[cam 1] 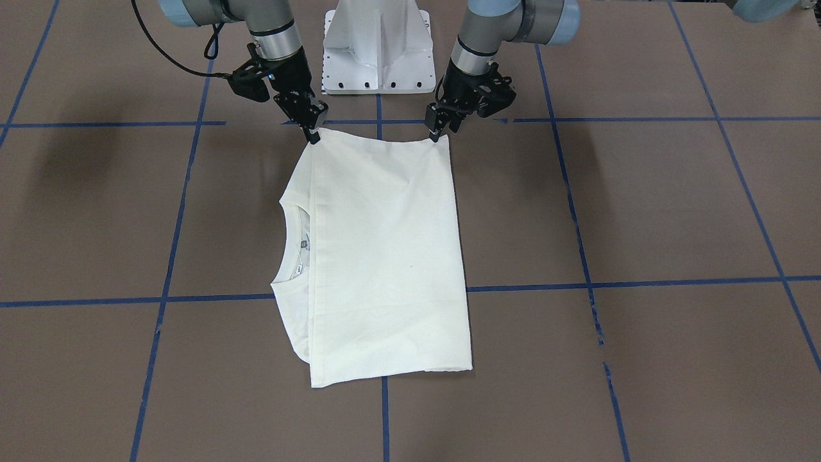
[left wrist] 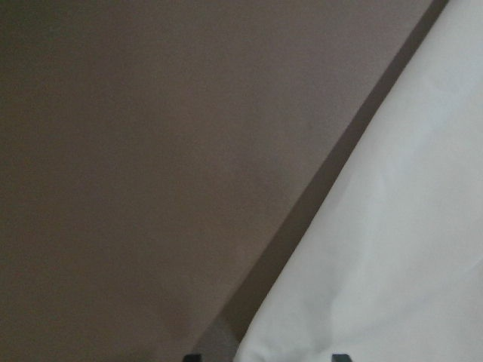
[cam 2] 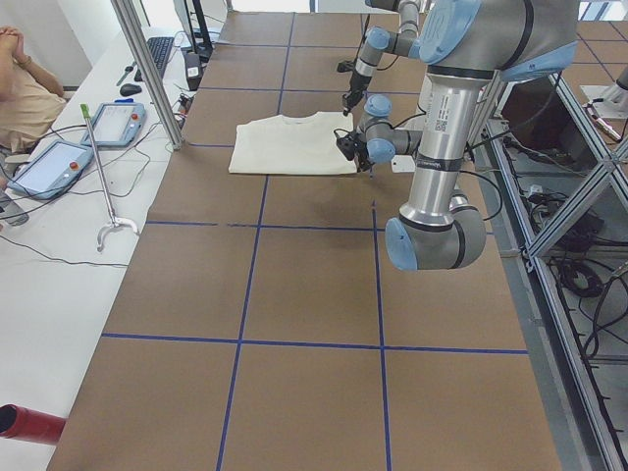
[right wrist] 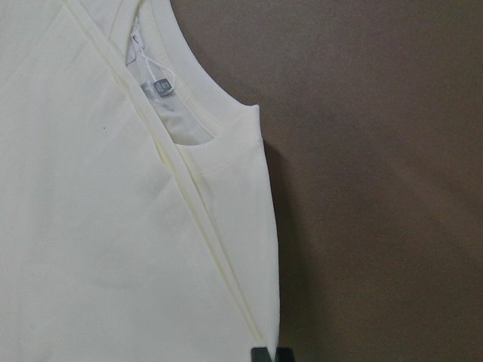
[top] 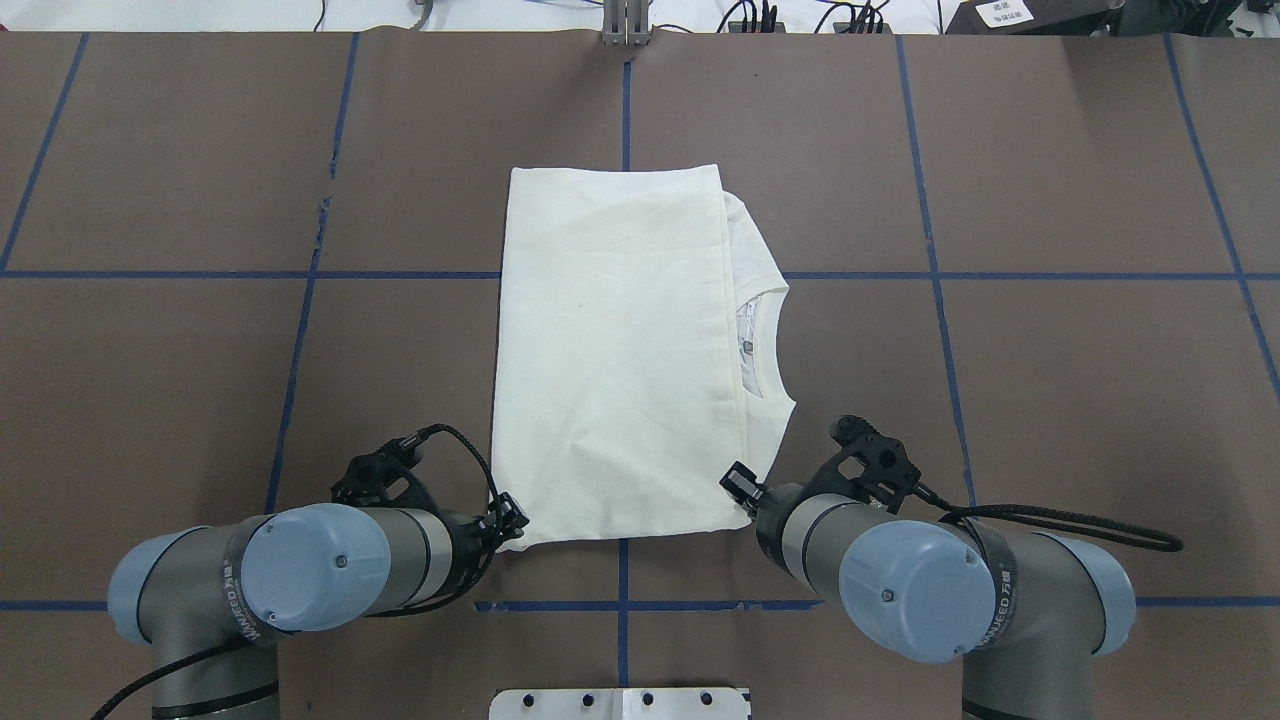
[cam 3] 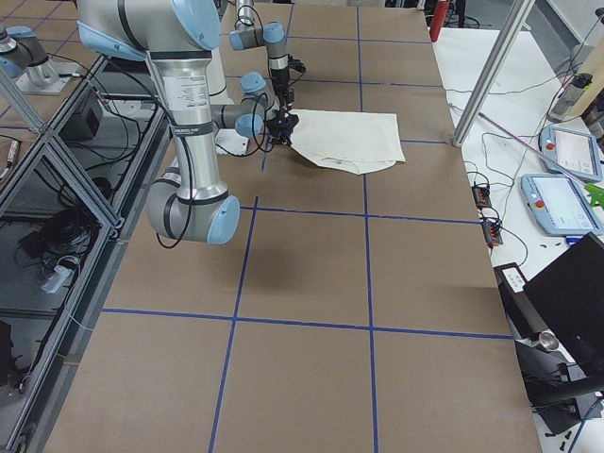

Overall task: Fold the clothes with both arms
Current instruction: 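Grasp the near edge corners of the shirt with both grippers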

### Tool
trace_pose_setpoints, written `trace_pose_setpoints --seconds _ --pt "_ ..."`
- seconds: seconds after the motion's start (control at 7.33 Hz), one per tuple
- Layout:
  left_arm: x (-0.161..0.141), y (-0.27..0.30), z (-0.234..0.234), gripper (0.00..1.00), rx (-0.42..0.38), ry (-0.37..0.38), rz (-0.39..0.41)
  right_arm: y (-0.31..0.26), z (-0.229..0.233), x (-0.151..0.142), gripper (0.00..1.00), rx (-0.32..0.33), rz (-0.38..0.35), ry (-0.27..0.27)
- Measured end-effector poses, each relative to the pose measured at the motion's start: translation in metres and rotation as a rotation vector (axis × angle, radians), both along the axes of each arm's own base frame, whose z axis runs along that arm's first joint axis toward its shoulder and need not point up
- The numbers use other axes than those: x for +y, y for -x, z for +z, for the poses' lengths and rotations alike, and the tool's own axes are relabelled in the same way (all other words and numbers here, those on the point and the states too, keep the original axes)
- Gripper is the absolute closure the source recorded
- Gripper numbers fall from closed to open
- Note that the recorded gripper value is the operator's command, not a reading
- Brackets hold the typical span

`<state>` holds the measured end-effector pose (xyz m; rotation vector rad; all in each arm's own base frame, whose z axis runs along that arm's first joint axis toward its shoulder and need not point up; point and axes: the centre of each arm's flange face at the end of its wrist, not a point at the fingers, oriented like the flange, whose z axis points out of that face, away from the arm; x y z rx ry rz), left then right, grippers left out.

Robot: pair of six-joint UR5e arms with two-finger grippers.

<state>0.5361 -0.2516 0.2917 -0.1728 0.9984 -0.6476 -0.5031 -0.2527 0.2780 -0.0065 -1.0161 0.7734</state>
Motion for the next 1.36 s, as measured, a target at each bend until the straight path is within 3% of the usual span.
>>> trace_pose_setpoints --seconds 0.14,0.27,0.41,0.55,1.09,1.36 --pt "0.0 -0.003 0.002 0.4 -0.005 0.001 0.002 0.0 0.0 0.0 1.0 0.0 0.0 0.0" --pt "0.0 -0.005 0.003 0.48 -0.009 0.001 0.003 0.0 0.0 0.0 1.0 -0.001 0.0 0.0" --pt "0.0 -0.008 0.004 0.83 -0.012 0.0 0.005 -0.001 -0.001 0.0 1.0 -0.002 0.001 -0.001" --pt "-0.001 -0.01 0.004 1.0 -0.013 -0.001 0.005 -0.002 -0.001 0.0 1.0 -0.002 0.002 -0.001" --pt "-0.008 0.009 -0.014 1.0 0.025 -0.018 -0.012 -0.003 0.0 0.0 1.0 -0.002 0.003 -0.001" --pt "0.017 0.048 -0.05 1.0 0.067 -0.006 -0.005 -0.006 -0.01 0.013 1.0 -0.028 -0.016 -0.004"
